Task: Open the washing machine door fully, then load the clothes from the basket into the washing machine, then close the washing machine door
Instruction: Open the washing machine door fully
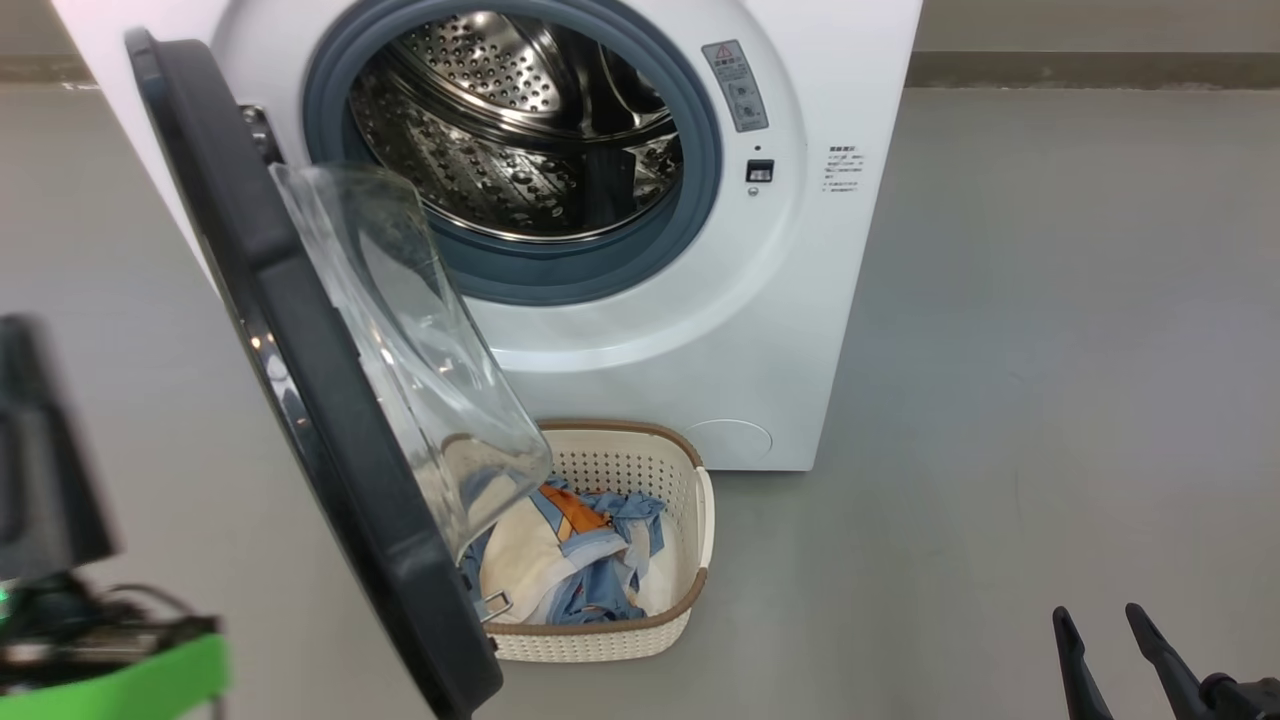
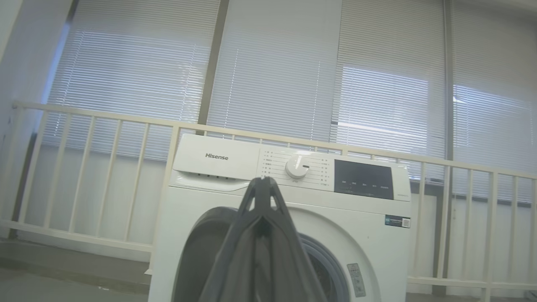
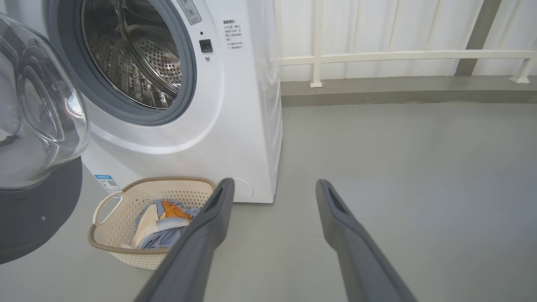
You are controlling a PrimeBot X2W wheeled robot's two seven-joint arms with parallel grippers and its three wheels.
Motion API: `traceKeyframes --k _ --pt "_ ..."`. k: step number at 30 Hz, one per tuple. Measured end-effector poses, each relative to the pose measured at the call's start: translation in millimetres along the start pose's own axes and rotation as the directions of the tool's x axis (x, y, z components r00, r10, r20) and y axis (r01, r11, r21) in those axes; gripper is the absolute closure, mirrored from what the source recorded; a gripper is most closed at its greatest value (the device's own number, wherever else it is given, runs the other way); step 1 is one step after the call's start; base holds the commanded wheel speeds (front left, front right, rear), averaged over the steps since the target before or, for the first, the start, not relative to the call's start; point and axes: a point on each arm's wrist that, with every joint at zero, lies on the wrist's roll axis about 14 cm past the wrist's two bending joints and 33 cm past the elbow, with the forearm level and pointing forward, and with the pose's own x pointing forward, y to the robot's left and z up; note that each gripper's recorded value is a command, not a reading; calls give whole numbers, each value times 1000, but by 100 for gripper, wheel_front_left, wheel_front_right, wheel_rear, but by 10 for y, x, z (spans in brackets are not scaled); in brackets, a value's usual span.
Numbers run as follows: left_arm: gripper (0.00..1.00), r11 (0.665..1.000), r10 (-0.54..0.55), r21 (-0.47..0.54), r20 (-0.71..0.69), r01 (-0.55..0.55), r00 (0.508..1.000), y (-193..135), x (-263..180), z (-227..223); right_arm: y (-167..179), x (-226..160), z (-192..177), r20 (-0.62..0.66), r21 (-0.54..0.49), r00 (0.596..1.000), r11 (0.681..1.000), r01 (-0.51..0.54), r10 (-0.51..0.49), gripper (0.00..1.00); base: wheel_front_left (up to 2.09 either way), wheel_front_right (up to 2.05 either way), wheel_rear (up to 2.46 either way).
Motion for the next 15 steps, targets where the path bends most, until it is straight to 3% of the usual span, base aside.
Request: traceKeyframes --k 3,8,15 --pt "100 986 -111 -127 -31 106 993 -396 26 10 40 18 -3 0 5 1000 1000 -9 9 0 0 0 0" --pt "100 925 -280 -315 -189 212 941 -1017 -161 -297 90 39 -22 -6 -2 1000 1000 -25 25 0 0 0 0" --pt "100 921 -274 -356 -300 159 914 -1087 -347 -519 112 57 -18 -7 -15 999 999 -36 36 0 0 0 0"
